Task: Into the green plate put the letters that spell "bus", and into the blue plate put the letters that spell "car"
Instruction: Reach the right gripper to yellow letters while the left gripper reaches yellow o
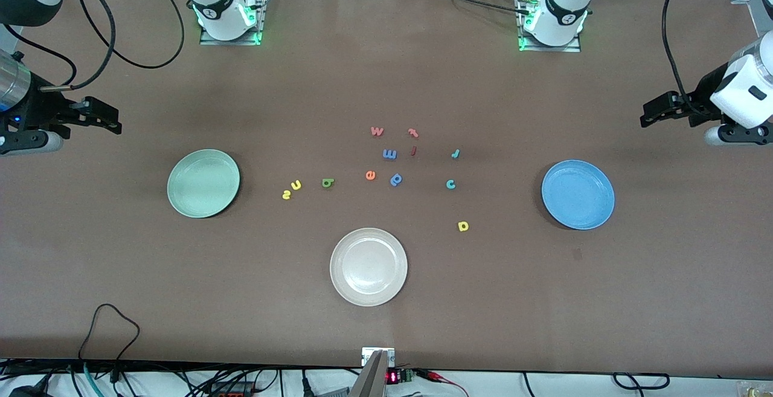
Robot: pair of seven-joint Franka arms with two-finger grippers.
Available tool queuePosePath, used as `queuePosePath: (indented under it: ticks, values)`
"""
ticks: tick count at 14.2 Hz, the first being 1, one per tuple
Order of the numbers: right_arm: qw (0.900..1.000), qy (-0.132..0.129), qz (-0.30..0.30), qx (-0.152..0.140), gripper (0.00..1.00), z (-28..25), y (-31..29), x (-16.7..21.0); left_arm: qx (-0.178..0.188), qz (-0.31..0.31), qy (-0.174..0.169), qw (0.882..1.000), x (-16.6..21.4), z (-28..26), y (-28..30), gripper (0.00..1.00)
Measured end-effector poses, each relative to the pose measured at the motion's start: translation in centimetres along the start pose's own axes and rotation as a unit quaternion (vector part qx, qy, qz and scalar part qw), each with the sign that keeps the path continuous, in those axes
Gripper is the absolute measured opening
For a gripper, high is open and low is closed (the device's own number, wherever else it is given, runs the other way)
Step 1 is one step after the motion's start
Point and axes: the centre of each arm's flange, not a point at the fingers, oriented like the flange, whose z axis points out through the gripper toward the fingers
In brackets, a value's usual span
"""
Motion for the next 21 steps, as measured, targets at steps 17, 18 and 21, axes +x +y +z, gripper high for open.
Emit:
queuePosePath:
  ticks: [17,18,21]
  values:
    - [0.997,-0.072,-0.037,0.015,1.00,8.7,-4.6,3.3,0.001,0.089,-0.065,0.994,10.3,21.7,18.2,0.96]
    - [0.995,-0.083,-0.052,0.014,1.00,11.0,-6.4,4.2,0.002,0.083,-0.067,0.994,10.9,23.8,20.4,0.96]
    - [0.994,-0.078,-0.079,0.008,1.00,17.6,-11.1,6.6,-0.004,0.066,-0.042,0.997,12.3,29.4,26.2,0.85]
